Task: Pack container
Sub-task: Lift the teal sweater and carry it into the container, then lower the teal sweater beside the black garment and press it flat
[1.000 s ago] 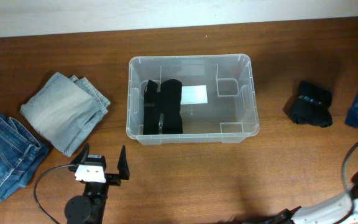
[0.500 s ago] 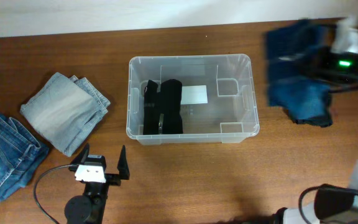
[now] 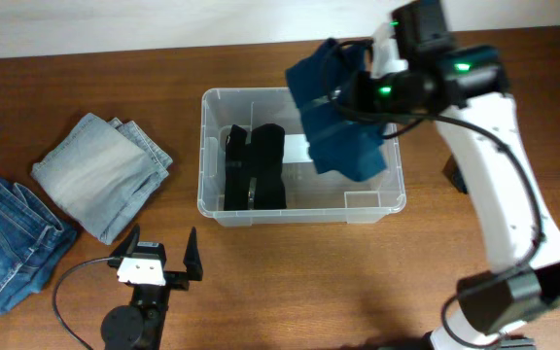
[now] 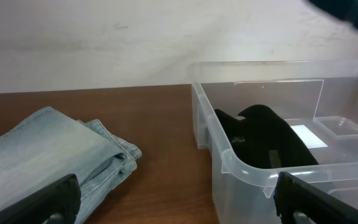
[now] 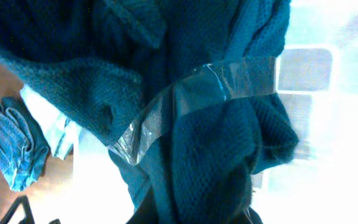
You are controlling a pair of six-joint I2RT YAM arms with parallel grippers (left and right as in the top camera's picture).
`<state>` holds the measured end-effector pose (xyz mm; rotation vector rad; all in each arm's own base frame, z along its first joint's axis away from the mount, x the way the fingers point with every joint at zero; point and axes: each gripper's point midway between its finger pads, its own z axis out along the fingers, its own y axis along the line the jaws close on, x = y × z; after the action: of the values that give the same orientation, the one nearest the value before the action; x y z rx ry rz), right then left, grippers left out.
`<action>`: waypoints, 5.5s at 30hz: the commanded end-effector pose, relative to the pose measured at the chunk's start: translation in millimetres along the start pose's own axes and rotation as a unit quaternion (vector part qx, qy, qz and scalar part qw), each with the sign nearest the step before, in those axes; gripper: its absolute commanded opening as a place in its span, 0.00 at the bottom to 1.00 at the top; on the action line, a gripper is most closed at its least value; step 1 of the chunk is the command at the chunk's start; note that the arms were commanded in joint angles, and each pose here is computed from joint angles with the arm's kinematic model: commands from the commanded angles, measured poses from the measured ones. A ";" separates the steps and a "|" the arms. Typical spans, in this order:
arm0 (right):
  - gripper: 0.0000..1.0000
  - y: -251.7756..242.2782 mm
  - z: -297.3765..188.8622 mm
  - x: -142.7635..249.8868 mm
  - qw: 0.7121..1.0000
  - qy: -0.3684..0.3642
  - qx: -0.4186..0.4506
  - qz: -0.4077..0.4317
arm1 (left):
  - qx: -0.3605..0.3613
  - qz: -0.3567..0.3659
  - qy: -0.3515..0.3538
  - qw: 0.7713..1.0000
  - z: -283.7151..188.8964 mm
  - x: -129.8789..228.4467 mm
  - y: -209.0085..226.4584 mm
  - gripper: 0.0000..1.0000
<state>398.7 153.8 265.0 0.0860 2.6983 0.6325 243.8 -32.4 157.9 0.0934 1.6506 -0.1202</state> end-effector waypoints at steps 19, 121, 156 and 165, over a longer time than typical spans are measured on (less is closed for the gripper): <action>0.04 -20.3 111.8 14.8 0.989 0.088 0.073 0.097 | -0.006 0.007 -0.001 1.000 0.1 1.8 2.5 1.00; 0.13 -106.7 145.2 80.1 0.950 0.198 0.186 -0.156 | -0.006 0.007 -0.001 1.000 0.1 1.8 2.5 1.00; 0.13 -134.2 130.4 46.3 0.939 0.119 0.298 -0.123 | -0.006 0.007 -0.001 1.000 0.1 1.8 2.5 1.00; 0.13 -120.9 156.1 36.2 0.959 0.088 0.253 -0.090 | -0.006 0.007 -0.001 1.000 0.1 1.8 2.5 1.00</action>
<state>425.9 108.8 69.4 -0.1437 2.9280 -0.1725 243.8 -32.4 157.9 0.0934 1.6506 -0.1202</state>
